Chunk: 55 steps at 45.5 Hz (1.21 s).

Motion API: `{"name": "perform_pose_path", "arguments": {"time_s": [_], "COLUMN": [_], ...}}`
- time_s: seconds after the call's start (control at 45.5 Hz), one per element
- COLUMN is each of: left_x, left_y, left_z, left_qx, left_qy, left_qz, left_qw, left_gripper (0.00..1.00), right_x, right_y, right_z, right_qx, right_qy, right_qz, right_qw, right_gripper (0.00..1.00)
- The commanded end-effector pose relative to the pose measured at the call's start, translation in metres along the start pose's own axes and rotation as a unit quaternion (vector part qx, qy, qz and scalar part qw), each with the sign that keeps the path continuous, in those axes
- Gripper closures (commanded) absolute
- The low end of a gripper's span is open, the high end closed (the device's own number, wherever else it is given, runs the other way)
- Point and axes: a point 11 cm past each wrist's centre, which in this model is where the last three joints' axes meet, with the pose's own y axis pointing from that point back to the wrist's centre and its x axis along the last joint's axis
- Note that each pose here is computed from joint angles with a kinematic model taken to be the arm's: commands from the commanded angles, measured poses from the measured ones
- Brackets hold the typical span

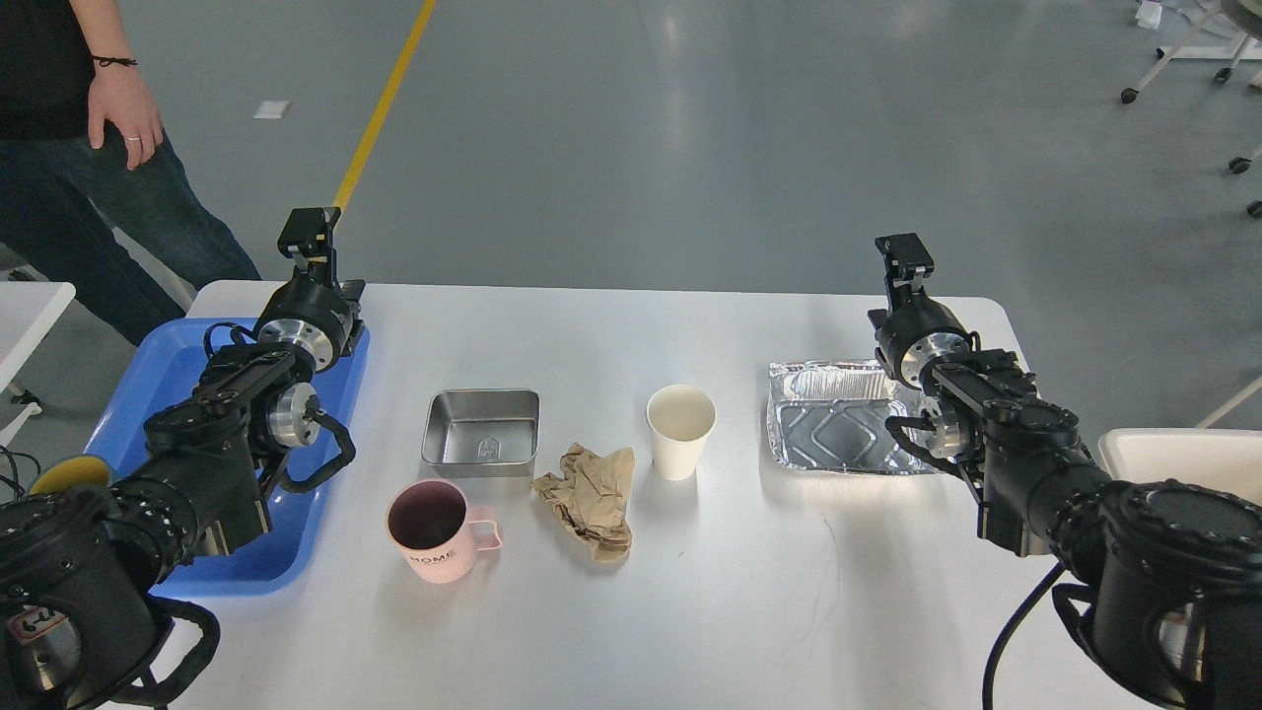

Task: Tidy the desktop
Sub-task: 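Lift the dark teal mug with the left gripper above the blue tray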

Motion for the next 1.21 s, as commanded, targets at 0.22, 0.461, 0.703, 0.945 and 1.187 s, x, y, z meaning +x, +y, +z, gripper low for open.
{"name": "perform_pose_path", "arguments": {"time_s": [0.22,0.461,0.703,0.945,1.187], "left_x": [-0.001,-0.002,-0.034,-0.042,-0.048], "left_y": [0.0,0.0,-0.001,0.002,0.004], "left_z": [0.0,0.001,-0.008,-0.014,-0.009], "left_qx": [-0.001,-0.002,0.055,0.078,0.066], "left_qy": [-0.004,-0.002,-0.073,-0.071,-0.003], "left_qz": [-0.003,-0.009,-0.091,-0.133,-0.167], "left_qw": [1.0,1.0,0.992,0.985,0.984], "left_gripper": [0.02,0.02,0.02,0.02,0.02], "right_x": [0.008,0.007,0.007,0.006,0.004], "right_y": [0.001,0.001,0.0,0.001,0.001], "right_z": [0.003,0.003,0.001,0.005,0.006], "right_qx": [-0.002,-0.003,-0.001,-0.004,-0.005], "right_qy": [0.003,0.003,0.002,0.001,0.0], "right_qz": [0.012,0.011,0.011,0.01,0.009], "right_qw": [1.0,1.0,1.0,1.0,1.0], "right_gripper": [0.0,0.0,0.0,0.0,0.0]}}
